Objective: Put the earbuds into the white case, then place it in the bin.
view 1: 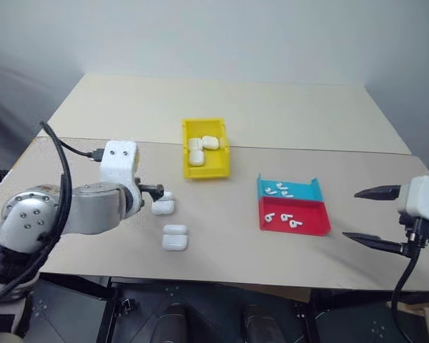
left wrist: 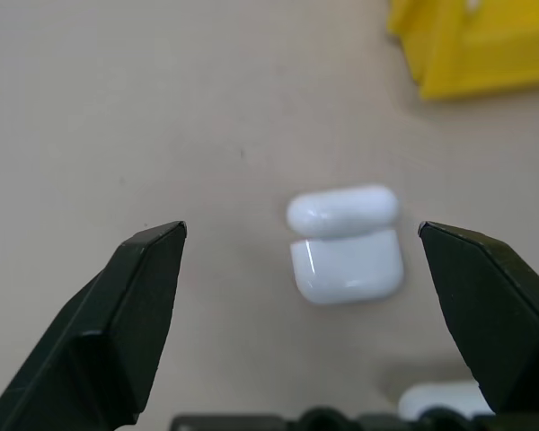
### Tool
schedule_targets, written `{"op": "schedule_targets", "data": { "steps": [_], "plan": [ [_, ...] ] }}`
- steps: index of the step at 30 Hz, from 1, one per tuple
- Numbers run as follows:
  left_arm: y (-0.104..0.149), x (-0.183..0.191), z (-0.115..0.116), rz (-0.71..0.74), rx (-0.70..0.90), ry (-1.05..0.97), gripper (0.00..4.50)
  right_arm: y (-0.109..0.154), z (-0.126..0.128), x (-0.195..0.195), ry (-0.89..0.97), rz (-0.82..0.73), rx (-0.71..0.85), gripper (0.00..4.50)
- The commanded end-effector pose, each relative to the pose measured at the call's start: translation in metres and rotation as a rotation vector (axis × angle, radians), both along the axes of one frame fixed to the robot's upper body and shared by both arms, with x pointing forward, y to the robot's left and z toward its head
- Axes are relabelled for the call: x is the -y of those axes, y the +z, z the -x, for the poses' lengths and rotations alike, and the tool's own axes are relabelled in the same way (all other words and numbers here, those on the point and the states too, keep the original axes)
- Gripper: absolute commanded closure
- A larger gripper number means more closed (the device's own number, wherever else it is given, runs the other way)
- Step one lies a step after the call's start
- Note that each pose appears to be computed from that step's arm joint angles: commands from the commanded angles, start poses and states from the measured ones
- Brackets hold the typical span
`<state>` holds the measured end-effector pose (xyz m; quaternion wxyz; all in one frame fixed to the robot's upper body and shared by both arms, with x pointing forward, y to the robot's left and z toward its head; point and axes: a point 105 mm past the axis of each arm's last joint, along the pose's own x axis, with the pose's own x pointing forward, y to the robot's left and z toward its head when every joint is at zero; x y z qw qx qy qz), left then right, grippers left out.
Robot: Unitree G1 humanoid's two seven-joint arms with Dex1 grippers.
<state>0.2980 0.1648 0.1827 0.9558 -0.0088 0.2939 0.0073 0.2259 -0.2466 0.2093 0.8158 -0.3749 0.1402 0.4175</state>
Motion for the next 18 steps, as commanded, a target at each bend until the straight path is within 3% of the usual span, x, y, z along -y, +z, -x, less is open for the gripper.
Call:
{"op": "schedule_targets", "data": {
  "steps": [1,6,18],
  "plan": [
    [0.006,0.009,-0.004,0.054,0.019,0.053,0.0,0.004,0.0,-0.001,-0.015,0.005,0.03,0.03],
    [0.005,0.017,-0.012,0.124,-0.023,0.147,0.0,-0.002,0.002,-0.001,-0.034,0.016,0.023,0.03],
    [-0.003,0.01,-0.013,0.089,-0.069,0.181,0.0,-0.007,0.008,0.002,-0.064,0.02,0.015,0.03]
  ]
}}
